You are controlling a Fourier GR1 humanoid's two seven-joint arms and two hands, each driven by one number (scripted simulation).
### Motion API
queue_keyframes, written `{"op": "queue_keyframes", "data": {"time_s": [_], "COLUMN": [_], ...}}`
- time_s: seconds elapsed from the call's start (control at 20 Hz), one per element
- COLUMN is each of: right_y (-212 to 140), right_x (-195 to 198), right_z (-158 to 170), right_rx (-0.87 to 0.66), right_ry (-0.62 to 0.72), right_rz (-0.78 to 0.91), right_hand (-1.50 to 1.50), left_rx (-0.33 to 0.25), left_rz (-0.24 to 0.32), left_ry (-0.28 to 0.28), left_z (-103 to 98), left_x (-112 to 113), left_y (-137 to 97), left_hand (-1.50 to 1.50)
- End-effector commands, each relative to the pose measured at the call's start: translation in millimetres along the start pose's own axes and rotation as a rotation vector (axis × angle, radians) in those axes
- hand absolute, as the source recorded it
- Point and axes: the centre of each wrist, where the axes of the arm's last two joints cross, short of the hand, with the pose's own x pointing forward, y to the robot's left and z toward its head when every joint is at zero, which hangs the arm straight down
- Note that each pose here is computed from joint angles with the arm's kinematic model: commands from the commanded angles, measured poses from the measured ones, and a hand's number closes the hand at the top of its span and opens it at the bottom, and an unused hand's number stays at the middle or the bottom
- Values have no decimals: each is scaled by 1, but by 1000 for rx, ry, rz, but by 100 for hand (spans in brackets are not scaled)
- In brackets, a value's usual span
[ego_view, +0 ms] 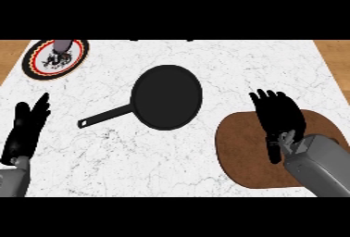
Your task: Pick the squash from the cutting board and place it in the pan
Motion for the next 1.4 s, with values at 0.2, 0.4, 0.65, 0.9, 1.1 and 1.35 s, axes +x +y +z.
{"op": "queue_keyframes", "data": {"time_s": [0.2,0.4,0.65,0.9,1.1,1.35], "right_y": [16,23,15,18,41,49], "right_x": [5,-9,-12,-1,-6,-11], "right_z": [0,-17,-16,-15,-21,-44], "right_rx": [14,61,42,41,50,74], "right_ry": [79,84,79,78,88,114], "right_rz": [79,86,86,65,77,92], "right_hand": [-150,-150,-150,-150,-150,-150], "left_rx": [1,-7,7,9,9,16], "left_rz": [11,17,11,-20,8,-5], "left_ry": [8,1,-21,12,4,-5], "left_z": [11,13,1,18,14,8], "left_x": [-7,-13,-20,-4,5,-9], "left_y": [-7,-7,-2,6,-7,-5], "left_hand": [0,0,0,0,0,0]}}
